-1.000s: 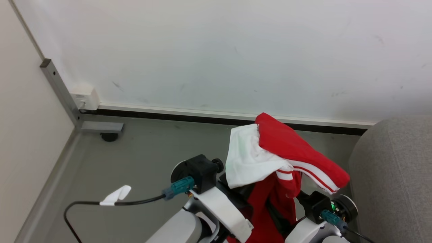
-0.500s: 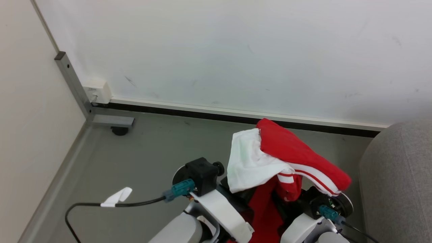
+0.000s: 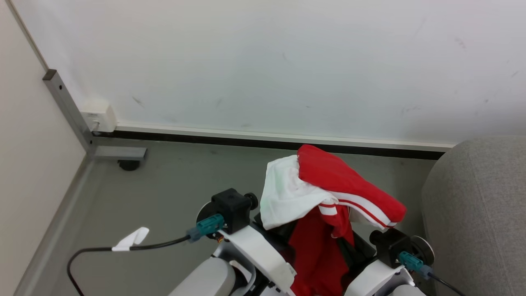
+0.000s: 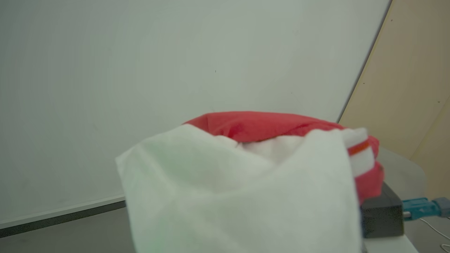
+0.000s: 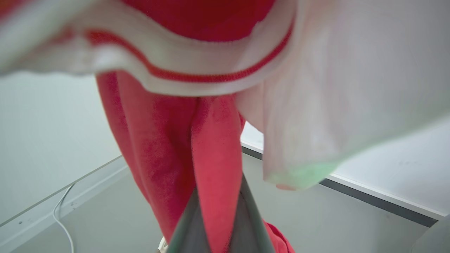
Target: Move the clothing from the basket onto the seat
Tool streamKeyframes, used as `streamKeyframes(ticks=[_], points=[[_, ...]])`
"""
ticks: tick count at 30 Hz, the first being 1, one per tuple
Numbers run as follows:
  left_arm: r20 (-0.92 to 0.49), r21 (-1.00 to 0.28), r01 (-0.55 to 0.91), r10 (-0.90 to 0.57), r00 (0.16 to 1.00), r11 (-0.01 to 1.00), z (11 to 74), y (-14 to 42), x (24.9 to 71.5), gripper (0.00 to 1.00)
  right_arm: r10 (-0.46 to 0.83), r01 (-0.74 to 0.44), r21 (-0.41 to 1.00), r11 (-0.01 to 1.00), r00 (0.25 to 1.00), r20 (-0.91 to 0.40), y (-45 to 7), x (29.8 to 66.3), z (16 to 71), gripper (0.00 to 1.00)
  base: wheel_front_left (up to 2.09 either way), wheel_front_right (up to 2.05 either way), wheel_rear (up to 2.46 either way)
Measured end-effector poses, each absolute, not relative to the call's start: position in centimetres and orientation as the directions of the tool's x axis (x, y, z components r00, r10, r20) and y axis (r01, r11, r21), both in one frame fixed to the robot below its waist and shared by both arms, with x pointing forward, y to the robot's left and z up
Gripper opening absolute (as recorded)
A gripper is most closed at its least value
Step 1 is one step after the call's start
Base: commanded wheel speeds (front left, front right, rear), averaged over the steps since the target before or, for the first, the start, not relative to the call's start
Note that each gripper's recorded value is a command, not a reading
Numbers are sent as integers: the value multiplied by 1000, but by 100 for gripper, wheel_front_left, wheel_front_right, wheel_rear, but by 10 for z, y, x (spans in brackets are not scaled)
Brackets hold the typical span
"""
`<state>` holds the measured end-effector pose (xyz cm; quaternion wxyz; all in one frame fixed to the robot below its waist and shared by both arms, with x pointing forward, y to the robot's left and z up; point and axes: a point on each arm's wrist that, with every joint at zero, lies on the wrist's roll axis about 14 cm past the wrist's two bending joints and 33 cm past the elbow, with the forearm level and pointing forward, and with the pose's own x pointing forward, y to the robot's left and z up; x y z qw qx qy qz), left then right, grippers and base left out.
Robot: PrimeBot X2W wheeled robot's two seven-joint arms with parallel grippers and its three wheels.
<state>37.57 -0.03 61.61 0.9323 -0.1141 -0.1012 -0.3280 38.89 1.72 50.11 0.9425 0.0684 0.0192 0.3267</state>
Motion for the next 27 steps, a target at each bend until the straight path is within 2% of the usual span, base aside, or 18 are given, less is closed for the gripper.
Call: streamKeyframes(ticks=[2, 3, 4, 5, 6, 20, 27], points=[[259, -149, 639, -594, 762, 755, 614, -3, 376, 0, 603, -599, 151, 786, 797, 20, 12, 391, 504, 0, 0, 0, 0], [257, -151, 641, -596, 760, 752, 614, -4, 376, 14, 594, -590, 157, 792, 804, 26, 9, 392, 506, 0, 0, 0, 0], [258, -152, 642, -597, 760, 751, 614, -4, 376, 45, 587, -583, 160, 796, 809, 30, 7, 392, 507, 0, 0, 0, 0], [263, -157, 639, -592, 762, 753, 614, -4, 376, 92, 578, -575, 162, 802, 815, 34, 3, 393, 508, 0, 0, 0, 0], [262, -160, 639, -591, 763, 753, 614, -5, 376, 100, 566, -564, 166, 809, 823, 40, -1, 395, 510, 0, 0, 0, 0], [227, -181, 663, -626, 746, 726, 598, -20, 373, 100, 367, -394, 216, 893, 917, 153, -72, 415, 543, 0, 0, 0, 0], [239, -159, 709, -670, 703, 687, 594, -37, 372, 100, 255, -288, 203, 936, 951, 175, -121, 412, 549, 0, 0, 0, 0]])
